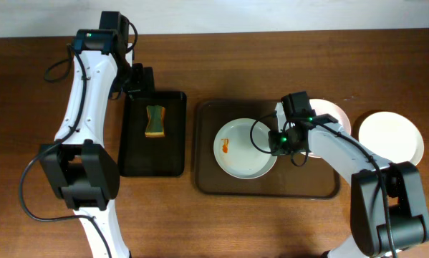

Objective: Clean dirty plates on tray and stack at the side
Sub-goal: 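Lower the left gripper onto the black tray and grasp the green sponge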

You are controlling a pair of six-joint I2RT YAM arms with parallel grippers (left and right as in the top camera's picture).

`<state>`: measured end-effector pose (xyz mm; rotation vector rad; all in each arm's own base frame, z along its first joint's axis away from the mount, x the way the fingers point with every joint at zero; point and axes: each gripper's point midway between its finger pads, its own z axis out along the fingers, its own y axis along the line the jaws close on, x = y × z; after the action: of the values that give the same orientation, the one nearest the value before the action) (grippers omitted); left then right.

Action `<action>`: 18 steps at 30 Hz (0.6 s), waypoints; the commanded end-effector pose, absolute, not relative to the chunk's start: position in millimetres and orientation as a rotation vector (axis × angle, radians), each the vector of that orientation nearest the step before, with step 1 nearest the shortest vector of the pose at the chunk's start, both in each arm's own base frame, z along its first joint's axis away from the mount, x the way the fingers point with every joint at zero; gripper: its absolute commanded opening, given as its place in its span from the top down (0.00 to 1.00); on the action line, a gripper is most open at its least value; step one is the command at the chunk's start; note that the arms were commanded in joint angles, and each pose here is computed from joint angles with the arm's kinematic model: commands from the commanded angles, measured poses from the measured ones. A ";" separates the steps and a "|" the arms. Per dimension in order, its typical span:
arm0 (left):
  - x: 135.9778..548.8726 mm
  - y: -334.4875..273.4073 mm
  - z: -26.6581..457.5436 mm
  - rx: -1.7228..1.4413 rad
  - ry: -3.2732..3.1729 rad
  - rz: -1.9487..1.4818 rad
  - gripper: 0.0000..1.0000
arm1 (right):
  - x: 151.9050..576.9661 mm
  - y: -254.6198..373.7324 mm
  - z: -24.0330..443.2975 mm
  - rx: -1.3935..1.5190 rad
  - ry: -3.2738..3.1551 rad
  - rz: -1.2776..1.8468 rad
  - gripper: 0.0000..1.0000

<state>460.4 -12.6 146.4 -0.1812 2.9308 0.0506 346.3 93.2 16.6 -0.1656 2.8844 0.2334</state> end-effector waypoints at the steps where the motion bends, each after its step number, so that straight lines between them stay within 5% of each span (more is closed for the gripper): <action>1: 460.9 -11.7 149.2 -0.189 2.924 0.039 0.00 | 344.4 94.4 13.4 -0.164 2.892 0.232 0.94; 18: 494.6 -7.8 159.1 -0.188 2.779 0.058 0.00 | 344.4 94.4 13.4 -0.165 2.892 0.232 0.95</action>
<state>493.1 -12.5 155.2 -0.1808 2.7926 0.0390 347.1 93.4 16.8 -0.1635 2.8811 0.2347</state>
